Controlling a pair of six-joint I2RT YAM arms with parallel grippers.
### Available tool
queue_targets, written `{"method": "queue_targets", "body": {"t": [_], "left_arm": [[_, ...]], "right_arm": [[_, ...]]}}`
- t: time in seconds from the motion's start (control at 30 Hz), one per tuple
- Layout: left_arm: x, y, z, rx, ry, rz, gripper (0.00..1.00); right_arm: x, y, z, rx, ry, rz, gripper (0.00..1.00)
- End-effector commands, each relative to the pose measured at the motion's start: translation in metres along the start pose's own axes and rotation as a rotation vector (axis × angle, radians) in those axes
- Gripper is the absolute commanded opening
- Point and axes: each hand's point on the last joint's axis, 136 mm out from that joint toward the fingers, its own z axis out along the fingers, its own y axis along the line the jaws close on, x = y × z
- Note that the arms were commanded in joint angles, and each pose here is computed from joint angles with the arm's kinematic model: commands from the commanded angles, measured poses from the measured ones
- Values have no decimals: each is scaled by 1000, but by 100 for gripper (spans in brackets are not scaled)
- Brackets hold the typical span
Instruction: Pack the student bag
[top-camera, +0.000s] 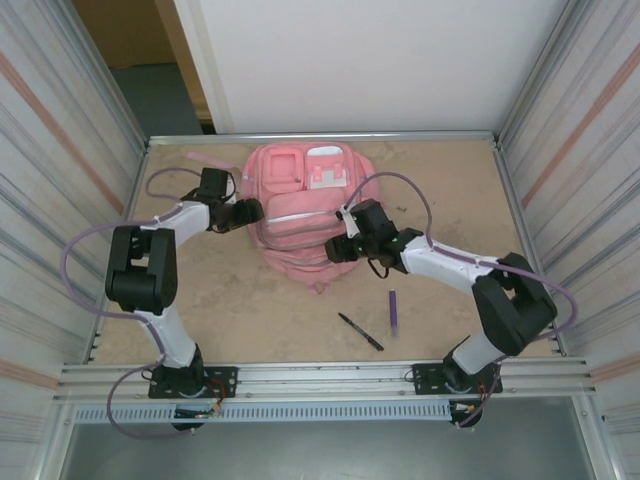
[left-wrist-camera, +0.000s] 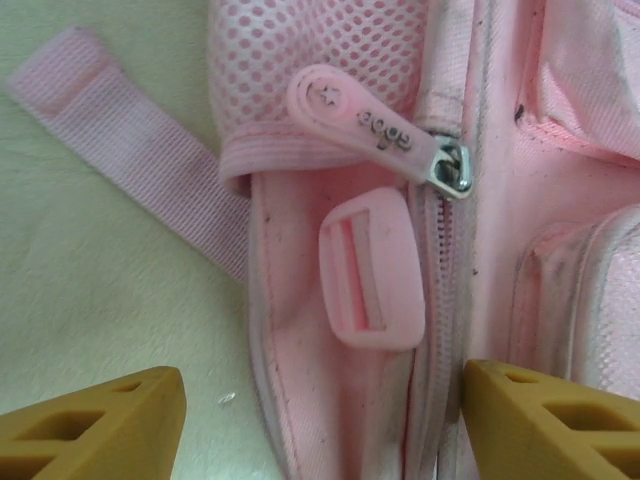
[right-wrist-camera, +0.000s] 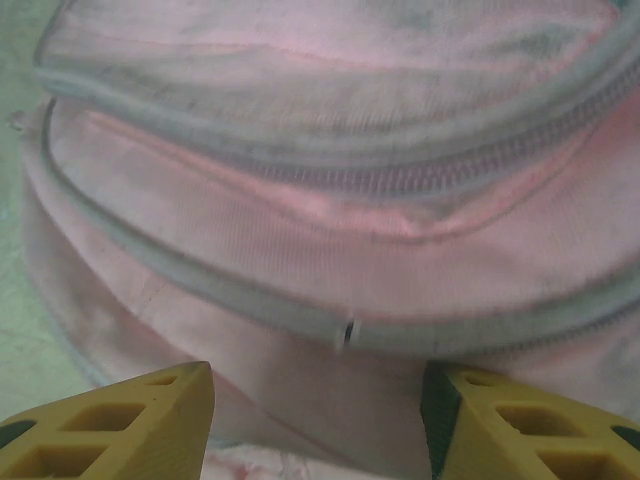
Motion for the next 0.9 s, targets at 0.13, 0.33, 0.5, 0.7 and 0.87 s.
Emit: {"method": "queue_targets", "body": {"t": [0.13, 0.33, 0.5, 0.7, 0.87], "left_arm": [[-15, -23, -4, 127, -58, 27, 22], [61, -40, -5, 223, -1, -105, 5], [143, -76, -25, 237, 60, -31, 2], [146, -73, -75, 141, 12, -3, 41], [122, -24, -115, -56, -132, -141, 66]], "right_arm": [[-18, -21, 22, -18, -7, 122, 56], [-29, -71, 35, 23, -17, 221, 55], [-54, -96, 48, -12, -42, 268, 54], [-90, -85, 56, -100, -89, 252, 53], [-90, -76, 34, -101, -118, 237, 53]]}}
